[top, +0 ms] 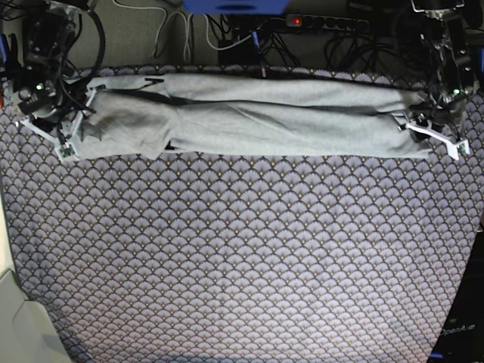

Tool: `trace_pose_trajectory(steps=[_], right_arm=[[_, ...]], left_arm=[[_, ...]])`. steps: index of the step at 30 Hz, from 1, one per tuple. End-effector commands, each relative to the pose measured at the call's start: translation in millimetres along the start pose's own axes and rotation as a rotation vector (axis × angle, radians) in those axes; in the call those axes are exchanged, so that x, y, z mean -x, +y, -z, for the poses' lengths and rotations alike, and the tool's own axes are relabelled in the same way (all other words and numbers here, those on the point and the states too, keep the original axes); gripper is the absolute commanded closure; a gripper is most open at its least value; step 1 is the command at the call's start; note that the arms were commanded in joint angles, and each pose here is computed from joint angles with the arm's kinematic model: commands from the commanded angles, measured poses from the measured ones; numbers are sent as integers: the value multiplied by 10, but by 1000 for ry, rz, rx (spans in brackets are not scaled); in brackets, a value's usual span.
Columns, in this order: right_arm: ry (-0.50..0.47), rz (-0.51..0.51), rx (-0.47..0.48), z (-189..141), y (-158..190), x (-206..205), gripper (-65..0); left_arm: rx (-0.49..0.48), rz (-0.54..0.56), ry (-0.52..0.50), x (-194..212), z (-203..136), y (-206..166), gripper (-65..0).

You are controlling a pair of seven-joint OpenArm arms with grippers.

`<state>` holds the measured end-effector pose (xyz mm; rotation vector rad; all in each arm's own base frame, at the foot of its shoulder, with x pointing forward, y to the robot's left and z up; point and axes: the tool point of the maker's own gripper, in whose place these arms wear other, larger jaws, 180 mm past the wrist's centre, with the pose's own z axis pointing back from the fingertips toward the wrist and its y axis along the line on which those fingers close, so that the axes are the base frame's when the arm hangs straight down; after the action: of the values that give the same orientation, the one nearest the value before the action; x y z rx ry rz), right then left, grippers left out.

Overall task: Fold the T-shirt properly
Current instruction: 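Hold the folded strip's ends with both grippers, then carry the strip end with the left gripper toward the right gripper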

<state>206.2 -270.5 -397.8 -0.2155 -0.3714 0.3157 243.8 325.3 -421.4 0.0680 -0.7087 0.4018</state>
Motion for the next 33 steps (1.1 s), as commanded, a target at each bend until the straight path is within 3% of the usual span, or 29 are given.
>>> trace_pose_trajectory(steps=[1,13,20,26,33], right_arm=[[-27,-1,19,-37,-69,-75,-304],[-37,1,22,-39,-85,-119,-304],[-44,2,24,-41,-98,-154,-304],[-44,2,24,-41,-98,-154,-304],[-44,2,24,-41,-98,-154,-304]], left_arm=[[-6,9,-4,-55,-11,48,-303],[-41,-34,97,299,145,206,-287],[-41,-32,99,302,141,204,0],[-29,-48,98,334,137,134,-1],[121,12,-94,-155,-441,-581,-1]])
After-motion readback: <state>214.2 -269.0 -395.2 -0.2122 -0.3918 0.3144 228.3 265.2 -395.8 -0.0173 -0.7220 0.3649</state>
